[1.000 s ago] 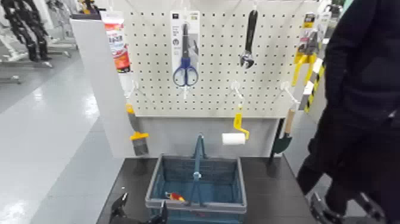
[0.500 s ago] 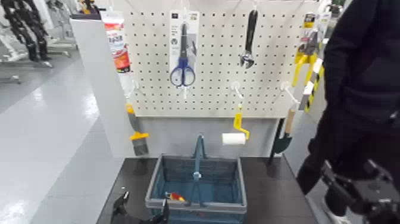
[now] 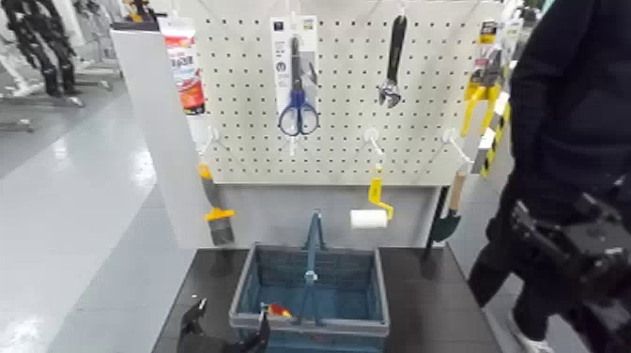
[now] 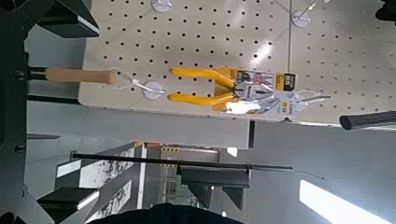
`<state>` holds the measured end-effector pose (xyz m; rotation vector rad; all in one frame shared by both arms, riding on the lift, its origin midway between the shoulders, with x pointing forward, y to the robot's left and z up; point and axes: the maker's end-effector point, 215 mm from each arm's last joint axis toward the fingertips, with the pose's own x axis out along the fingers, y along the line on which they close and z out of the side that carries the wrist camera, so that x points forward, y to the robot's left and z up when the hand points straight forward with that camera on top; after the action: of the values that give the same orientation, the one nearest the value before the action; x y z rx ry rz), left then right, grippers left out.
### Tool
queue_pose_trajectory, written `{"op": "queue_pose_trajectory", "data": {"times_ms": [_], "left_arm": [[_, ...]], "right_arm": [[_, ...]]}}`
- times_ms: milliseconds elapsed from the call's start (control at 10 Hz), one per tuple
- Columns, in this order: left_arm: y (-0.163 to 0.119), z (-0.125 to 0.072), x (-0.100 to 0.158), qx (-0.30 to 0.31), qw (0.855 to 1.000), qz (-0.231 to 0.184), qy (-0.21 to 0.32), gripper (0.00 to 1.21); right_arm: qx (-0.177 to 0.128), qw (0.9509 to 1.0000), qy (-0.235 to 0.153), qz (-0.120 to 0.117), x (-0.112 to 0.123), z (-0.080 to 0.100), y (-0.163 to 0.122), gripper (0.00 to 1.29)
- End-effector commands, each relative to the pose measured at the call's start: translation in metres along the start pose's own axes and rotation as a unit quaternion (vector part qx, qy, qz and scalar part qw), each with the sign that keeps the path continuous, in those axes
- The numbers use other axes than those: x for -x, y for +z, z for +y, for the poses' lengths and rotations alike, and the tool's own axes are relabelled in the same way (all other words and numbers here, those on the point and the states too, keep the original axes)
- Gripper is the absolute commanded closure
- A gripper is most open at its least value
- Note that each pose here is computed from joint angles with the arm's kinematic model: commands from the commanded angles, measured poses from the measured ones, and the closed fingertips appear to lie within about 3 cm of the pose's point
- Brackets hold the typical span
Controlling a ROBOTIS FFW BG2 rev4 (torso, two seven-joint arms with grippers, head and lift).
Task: Put the yellow pliers into the crate.
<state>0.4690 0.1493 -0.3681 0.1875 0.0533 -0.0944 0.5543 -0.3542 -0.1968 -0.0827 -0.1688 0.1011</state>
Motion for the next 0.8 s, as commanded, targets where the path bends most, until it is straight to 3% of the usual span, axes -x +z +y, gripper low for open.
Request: {"op": "queue_pose_trajectory", "data": {"times_ms": [100, 500, 800], "left_arm": [[0.001, -0.002, -0.001, 0.0, 1.0, -0.001, -0.002, 0.28], [0.003, -0.003, -0.003, 0.0, 1.0, -0.003, -0.005, 0.28], [0.004, -0.005, -0.004, 0.0, 1.0, -0.003, -0.009, 0.28]], "right_arm": [[0.008, 0.9998, 0.013, -0.016, -0.028, -0.013, 0.025, 0.1], [0.004, 0.9983, 0.042, -0.039, -0.069, -0.034, 0.058, 0.1], [0.007, 0.9958, 0.078, -0.048, -0.096, -0.036, 0.073, 0.11]]}}
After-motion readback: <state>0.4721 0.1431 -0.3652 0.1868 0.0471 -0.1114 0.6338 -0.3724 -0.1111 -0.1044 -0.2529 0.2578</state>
